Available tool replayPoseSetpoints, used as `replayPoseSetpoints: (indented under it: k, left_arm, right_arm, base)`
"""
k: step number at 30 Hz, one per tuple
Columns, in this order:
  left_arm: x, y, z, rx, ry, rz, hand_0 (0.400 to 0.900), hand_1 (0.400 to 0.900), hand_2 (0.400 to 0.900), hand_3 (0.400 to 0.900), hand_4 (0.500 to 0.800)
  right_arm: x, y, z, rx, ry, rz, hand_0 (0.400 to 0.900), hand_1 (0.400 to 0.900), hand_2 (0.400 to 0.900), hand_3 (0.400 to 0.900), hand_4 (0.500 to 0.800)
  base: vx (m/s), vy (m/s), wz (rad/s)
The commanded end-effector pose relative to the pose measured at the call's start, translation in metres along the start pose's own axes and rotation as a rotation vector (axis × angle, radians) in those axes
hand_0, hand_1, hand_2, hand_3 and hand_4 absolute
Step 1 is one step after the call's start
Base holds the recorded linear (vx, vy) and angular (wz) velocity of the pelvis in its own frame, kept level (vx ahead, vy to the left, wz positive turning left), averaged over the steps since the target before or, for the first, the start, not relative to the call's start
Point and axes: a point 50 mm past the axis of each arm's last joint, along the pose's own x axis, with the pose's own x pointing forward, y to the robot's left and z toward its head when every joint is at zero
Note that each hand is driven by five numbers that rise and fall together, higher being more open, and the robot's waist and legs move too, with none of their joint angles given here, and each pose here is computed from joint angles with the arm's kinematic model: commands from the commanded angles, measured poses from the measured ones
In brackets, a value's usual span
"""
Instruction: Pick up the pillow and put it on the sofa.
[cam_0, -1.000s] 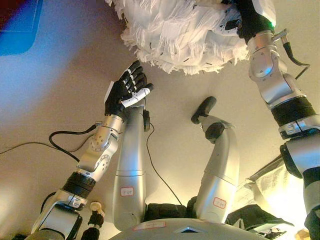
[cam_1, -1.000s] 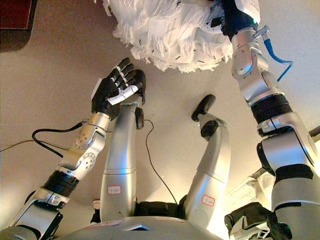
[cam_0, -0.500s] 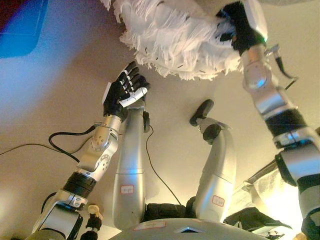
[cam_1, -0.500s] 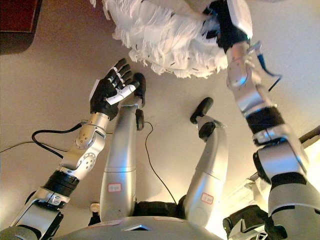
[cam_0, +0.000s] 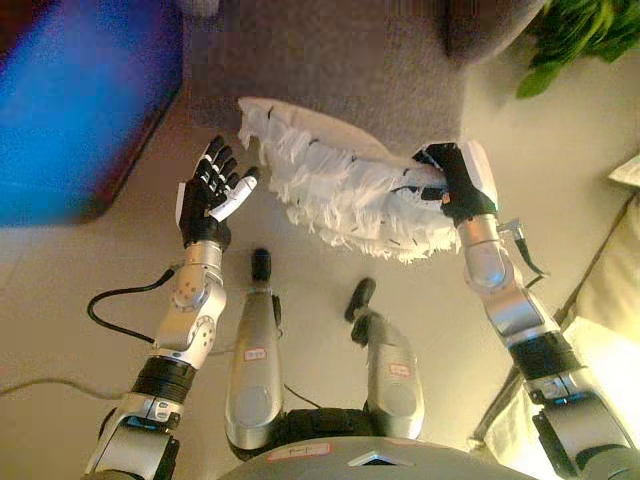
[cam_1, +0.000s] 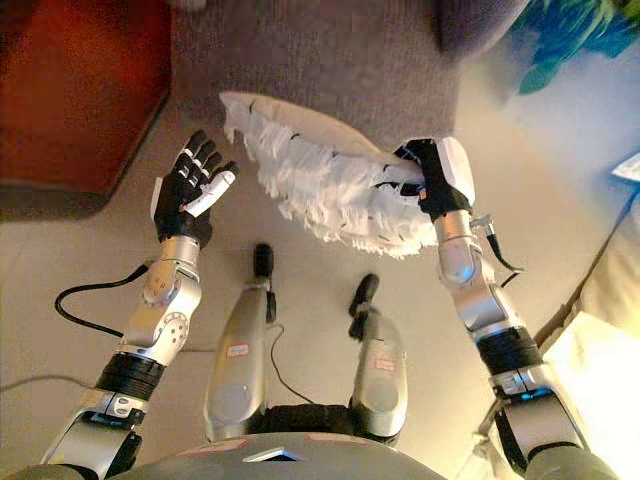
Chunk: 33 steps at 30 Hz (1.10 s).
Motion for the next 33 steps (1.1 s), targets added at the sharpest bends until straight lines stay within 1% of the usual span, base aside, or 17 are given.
replayPoseSetpoints:
  k: [1, 2, 4, 6, 9, 10, 13, 14, 18, 20, 21, 22, 24, 26, 29, 32, 33]
  left_arm:
    - [-0.013, 0.002, 0.008, 0.015, -0.089, -0.032, 0.900, 0.900, 0.900, 0.900, 0.800]
    - [-0.020, 0.009, 0.004, 0.025, -0.064, -0.025, 0.900, 0.900, 0.900, 0.900, 0.800]
    - [-0.023, 0.012, 0.002, 0.026, -0.052, -0.026, 0.900, 0.900, 0.900, 0.900, 0.800]
    - [-0.032, 0.017, -0.005, 0.013, -0.016, -0.011, 0.900, 0.900, 0.900, 0.900, 0.800]
    - [-0.036, 0.018, -0.008, -0.008, -0.003, -0.004, 0.900, 0.900, 0.900, 0.900, 0.800]
    - [-0.041, 0.020, -0.010, -0.010, 0.009, -0.009, 0.900, 0.900, 0.900, 0.900, 0.800]
    - [-0.048, 0.023, -0.010, -0.013, 0.025, -0.031, 0.900, 0.900, 0.900, 0.900, 0.800]
    - [-0.051, 0.023, -0.009, -0.012, 0.027, -0.047, 0.900, 0.900, 0.900, 0.900, 0.800]
    - [-0.057, 0.028, -0.007, -0.025, 0.031, -0.054, 0.900, 0.900, 0.900, 0.900, 0.800]
    - [-0.057, 0.027, -0.007, -0.029, 0.036, -0.062, 0.900, 0.900, 0.900, 0.900, 0.800]
    - [-0.056, 0.026, -0.008, -0.031, 0.043, -0.085, 0.900, 0.900, 0.900, 0.900, 0.800]
    - [-0.055, 0.024, -0.006, -0.032, 0.039, -0.105, 0.900, 0.900, 0.900, 0.900, 0.800]
    - [-0.053, 0.019, -0.004, -0.038, 0.033, -0.137, 0.900, 0.900, 0.900, 0.900, 0.800]
    - [-0.049, 0.016, 0.000, -0.041, 0.024, -0.162, 0.900, 0.900, 0.900, 0.900, 0.800]
    - [-0.043, 0.010, 0.005, -0.038, 0.006, -0.201, 0.900, 0.900, 0.900, 0.900, 0.800]
    - [-0.038, 0.001, 0.012, -0.035, -0.016, -0.270, 0.900, 0.900, 0.900, 0.900, 0.800]
    - [-0.037, -0.002, 0.015, -0.031, -0.023, -0.299, 0.900, 0.900, 0.900, 0.900, 0.800]
  right_arm:
    - [-0.001, -0.061, 0.059, 0.102, -0.377, -0.248, 0.400, 0.400, 0.400, 0.400, 0.500]
    - [-0.004, -0.070, 0.062, 0.111, -0.400, -0.269, 0.400, 0.400, 0.400, 0.400, 0.500]
    - [-0.004, -0.073, 0.064, 0.140, -0.408, -0.274, 0.400, 0.400, 0.400, 0.400, 0.500]
    - [-0.001, -0.081, 0.063, 0.166, -0.400, -0.299, 0.400, 0.400, 0.400, 0.400, 0.500]
    - [0.004, -0.089, 0.061, 0.174, -0.391, -0.313, 0.400, 0.400, 0.400, 0.400, 0.500]
    - [0.008, -0.096, 0.055, 0.190, -0.361, -0.318, 0.400, 0.400, 0.400, 0.400, 0.500]
    - [0.023, -0.100, 0.044, 0.251, -0.301, -0.297, 0.400, 0.400, 0.400, 0.400, 0.500]
    - [0.029, -0.104, 0.044, 0.244, -0.295, -0.294, 0.400, 0.400, 0.400, 0.400, 0.500]
    - [0.049, -0.126, 0.043, 0.189, -0.257, -0.321, 0.400, 0.400, 0.400, 0.400, 0.500]
    - [0.056, -0.133, 0.043, 0.168, -0.240, -0.327, 0.400, 0.400, 0.400, 0.400, 0.500]
    - [0.071, -0.149, 0.038, 0.132, -0.172, -0.354, 0.400, 0.400, 0.400, 0.400, 0.500]
    - [0.079, -0.159, 0.039, 0.108, -0.152, -0.370, 0.400, 0.400, 0.400, 0.400, 0.500]
    - [0.093, -0.181, 0.038, 0.080, -0.078, -0.431, 0.400, 0.400, 0.400, 0.400, 0.500]
    - [0.100, -0.200, 0.040, 0.091, -0.032, -0.494, 0.400, 0.400, 0.400, 0.400, 0.500]
    - [0.102, -0.230, 0.034, 0.095, 0.071, -0.578, 0.400, 0.400, 0.400, 0.400, 0.500]
    - [0.089, -0.263, 0.019, 0.004, 0.233, -0.630, 0.400, 0.400, 0.400, 0.400, 0.500]
    - [0.079, -0.281, 0.015, -0.044, 0.303, -0.670, 0.600, 0.600, 0.600, 0.600, 0.620]
  base:
    - [0.145, 0.079, -0.21]
    - [0.124, 0.085, -0.24]
    - [0.121, 0.081, -0.27]
    - [0.112, 0.088, -0.17]
    - [0.062, 0.045, 0.03]
    - [0.070, 0.004, 0.09]
    - [0.070, -0.015, 0.04]
    - [0.044, -0.026, 0.04]
    - [0.016, -0.031, 0.18]
    - [-0.008, -0.035, 0.26]
    - [-0.037, -0.039, 0.29]
    - [-0.045, -0.048, 0.36]
    - [-0.043, -0.043, 0.30]
    - [-0.053, -0.038, 0.32]
    - [-0.004, -0.043, 0.36]
    - [0.012, -0.054, 0.42]
    - [-0.012, -0.057, 0.40]
